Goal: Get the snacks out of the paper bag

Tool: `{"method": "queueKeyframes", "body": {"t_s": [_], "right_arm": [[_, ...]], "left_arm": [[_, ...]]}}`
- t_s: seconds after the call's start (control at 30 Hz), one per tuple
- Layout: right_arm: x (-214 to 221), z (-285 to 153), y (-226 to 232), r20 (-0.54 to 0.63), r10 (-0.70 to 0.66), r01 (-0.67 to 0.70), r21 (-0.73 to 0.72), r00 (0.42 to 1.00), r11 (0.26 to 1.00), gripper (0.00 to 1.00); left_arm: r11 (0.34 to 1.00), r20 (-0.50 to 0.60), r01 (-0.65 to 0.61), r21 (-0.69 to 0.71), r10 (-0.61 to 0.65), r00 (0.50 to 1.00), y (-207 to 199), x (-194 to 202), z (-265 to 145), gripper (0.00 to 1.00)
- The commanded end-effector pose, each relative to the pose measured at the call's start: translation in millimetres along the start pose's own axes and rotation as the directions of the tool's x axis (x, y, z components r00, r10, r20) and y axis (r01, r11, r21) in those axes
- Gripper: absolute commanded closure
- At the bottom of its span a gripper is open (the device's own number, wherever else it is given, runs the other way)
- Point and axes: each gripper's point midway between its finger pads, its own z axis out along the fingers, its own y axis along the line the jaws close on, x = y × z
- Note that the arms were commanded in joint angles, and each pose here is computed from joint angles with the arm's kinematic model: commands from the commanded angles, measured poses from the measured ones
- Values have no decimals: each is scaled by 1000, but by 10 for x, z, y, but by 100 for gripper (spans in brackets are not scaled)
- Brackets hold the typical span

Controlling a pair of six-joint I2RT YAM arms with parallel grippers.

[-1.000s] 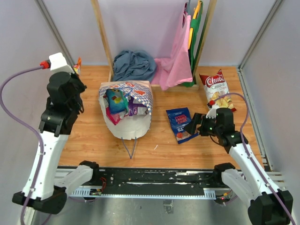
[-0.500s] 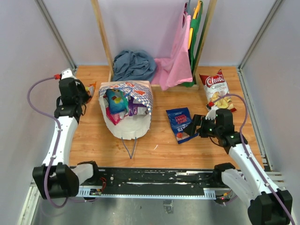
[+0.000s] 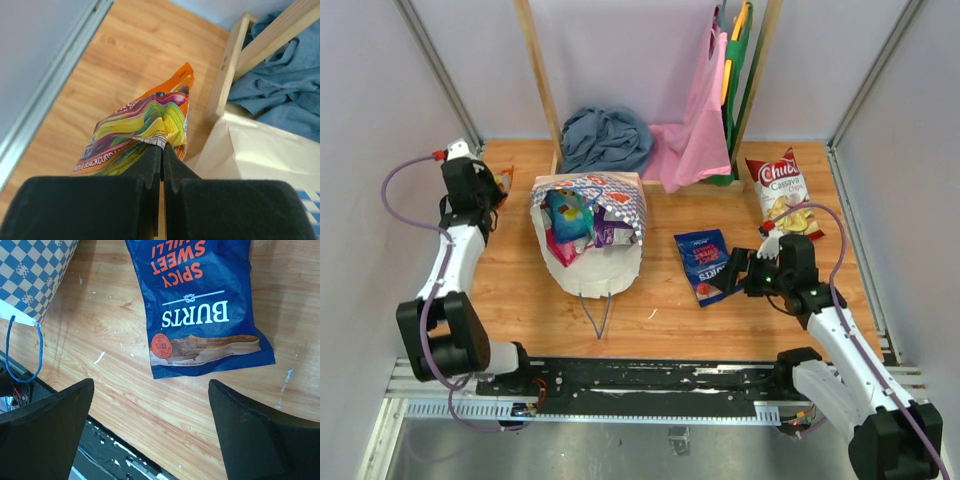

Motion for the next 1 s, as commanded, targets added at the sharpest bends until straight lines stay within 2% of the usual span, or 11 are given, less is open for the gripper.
{"method": "queueKeyframes", "body": {"t_s": [0.0,0.1,0.2,0.33,0.57,0.6,0.73,0.97], "right_arm": [[62,5,14,-15,14,-15,-27,1000,1000,2],[61,9,40,-19,16,-16,-43,1000,999,1],[70,1,64,-26,20,-21,-53,999,998,1],[97,-58,128,-31,21,-23,-78,999,997,2],[141,-85,154,0,46,-46,-97,999,994,1],[148,-86,156,2,49,-48,-99,999,994,1],[179,-84,148,1,51,-50,-102,999,994,1],[222,-76,135,2,45,-45,-106,999,993,1]], "left_arm": [[985,156,-168,47,159,975,-137,-509,311,99],[970,140,-241,22,235,962,-37,-315,538,99],[952,92,-290,95,281,955,-36,139,738,100],[954,-31,-241,177,250,968,-125,453,956,99],[975,-197,-198,104,215,957,120,977,1133,99],[976,-214,-201,87,215,953,165,1033,1148,96],[977,-250,-206,62,215,944,224,1091,1145,62],[980,-169,-194,34,197,966,154,664,968,18]]}}
